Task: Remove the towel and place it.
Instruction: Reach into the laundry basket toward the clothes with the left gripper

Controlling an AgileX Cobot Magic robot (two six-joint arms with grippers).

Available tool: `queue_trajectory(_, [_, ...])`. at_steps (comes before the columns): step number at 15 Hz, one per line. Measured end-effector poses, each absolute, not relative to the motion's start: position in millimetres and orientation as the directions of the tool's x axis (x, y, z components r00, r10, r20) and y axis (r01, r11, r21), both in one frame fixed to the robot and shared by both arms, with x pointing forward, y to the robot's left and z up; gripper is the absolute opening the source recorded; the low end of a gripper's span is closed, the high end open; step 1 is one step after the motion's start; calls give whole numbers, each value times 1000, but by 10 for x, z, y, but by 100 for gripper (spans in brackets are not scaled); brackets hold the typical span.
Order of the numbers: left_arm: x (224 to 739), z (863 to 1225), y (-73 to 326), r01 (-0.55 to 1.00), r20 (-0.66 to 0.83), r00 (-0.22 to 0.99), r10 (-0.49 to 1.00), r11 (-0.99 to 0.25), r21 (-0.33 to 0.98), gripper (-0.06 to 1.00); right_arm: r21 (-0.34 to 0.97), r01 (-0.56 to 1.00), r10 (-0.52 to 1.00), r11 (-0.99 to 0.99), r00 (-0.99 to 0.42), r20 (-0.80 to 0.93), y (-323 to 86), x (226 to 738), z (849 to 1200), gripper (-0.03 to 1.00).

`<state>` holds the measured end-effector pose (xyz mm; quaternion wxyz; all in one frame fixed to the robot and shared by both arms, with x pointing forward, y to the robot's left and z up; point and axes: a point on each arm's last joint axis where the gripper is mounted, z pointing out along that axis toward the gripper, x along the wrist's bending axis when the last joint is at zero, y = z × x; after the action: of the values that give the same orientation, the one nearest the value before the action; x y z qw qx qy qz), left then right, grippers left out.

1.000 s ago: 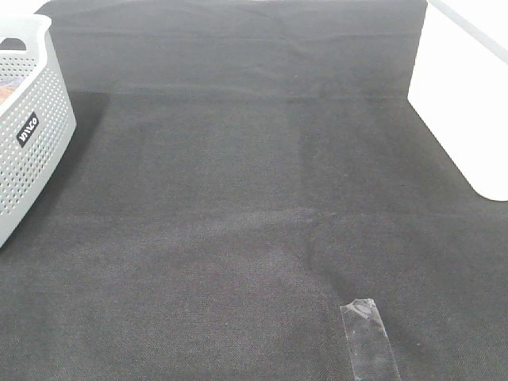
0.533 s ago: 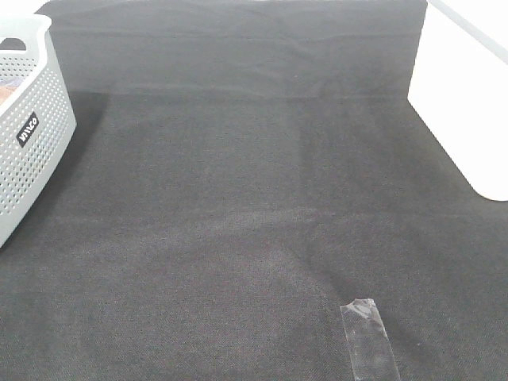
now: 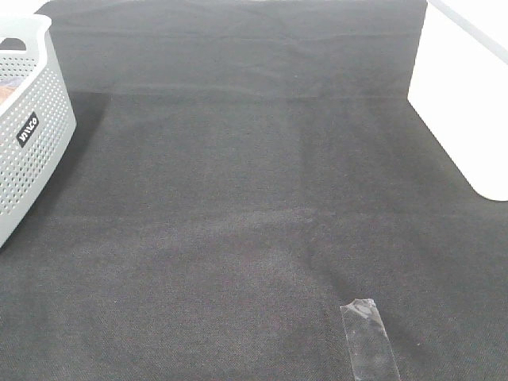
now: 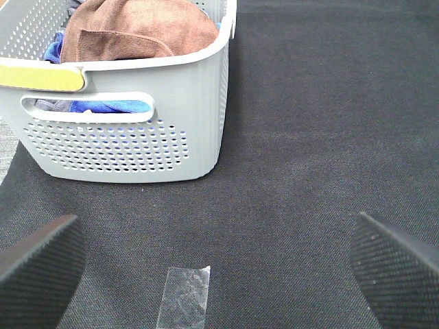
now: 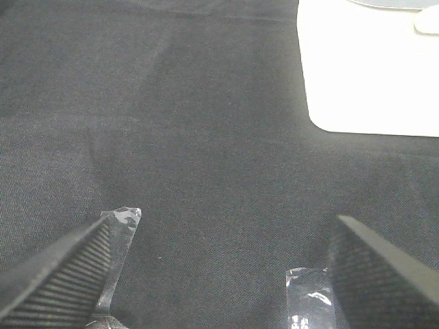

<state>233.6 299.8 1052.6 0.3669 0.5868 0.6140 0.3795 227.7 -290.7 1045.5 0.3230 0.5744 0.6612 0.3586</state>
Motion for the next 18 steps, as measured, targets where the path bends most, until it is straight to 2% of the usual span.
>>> queue_trajectory(16, [2337,10526,2983,442,-21,-31,999,33,897,99,845,528,991,83,-132,-15,-2907,2277,10455,79])
queue_trajectory(18, [2345,10586,3002,479,37,-24,999,-21,877,99,845,528,991,83,-132,-15,-2907,2277,10455,79])
